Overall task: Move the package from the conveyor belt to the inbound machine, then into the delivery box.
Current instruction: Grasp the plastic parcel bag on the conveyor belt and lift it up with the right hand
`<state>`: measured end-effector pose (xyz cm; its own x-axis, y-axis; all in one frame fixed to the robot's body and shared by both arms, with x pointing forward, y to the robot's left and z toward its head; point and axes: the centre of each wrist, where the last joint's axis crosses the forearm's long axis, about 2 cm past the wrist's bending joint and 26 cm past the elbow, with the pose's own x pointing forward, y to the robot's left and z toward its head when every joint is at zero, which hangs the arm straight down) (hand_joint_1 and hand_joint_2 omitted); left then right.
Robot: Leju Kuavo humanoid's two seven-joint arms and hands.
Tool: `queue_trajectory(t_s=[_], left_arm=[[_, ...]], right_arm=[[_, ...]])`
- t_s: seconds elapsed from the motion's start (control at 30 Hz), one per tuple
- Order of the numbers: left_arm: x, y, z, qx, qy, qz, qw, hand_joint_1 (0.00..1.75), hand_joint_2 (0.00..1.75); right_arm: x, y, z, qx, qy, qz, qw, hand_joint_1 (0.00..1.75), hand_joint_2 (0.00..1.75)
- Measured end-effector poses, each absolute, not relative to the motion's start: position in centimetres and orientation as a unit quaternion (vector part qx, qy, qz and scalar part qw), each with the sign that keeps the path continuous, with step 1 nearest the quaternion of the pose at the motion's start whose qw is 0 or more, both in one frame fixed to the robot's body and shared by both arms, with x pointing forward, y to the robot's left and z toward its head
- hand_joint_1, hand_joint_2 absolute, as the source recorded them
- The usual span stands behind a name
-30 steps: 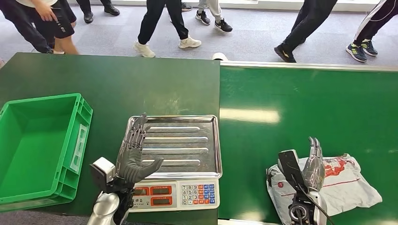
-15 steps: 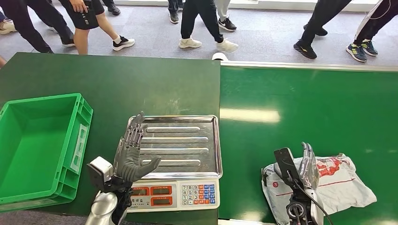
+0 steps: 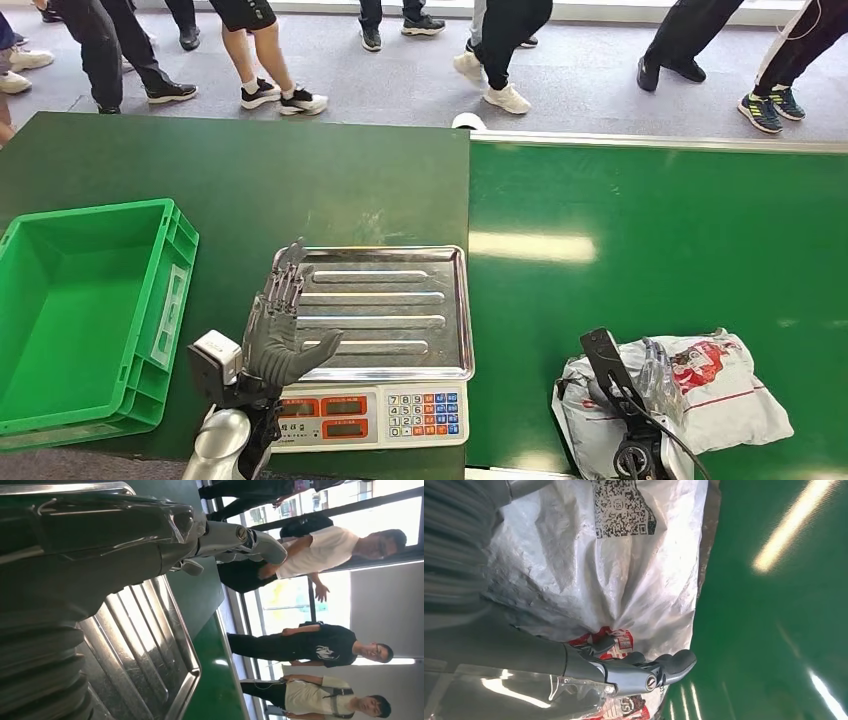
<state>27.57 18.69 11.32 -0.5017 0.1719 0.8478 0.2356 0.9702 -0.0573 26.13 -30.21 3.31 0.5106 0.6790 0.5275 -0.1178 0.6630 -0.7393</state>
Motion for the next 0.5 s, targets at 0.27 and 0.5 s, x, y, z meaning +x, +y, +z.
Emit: queue_trajectory(t_s=[0.27,0.5], left_arm=[[27.46,18.82,11.17,-0.114,-0.865,-0.027,0.487,0.00,1.75],[27.28,19.00,10.94,-0.108,-0.867,-0.024,0.487,0.00,1.75]], right_arm=[[26.18,-30.26,3.03,-0.322,-0.419,0.257,0.810,1.01,1.75],[26.68,-30.18,2.90,-0.314,-0.418,0.265,0.810,1.75,1.75]])
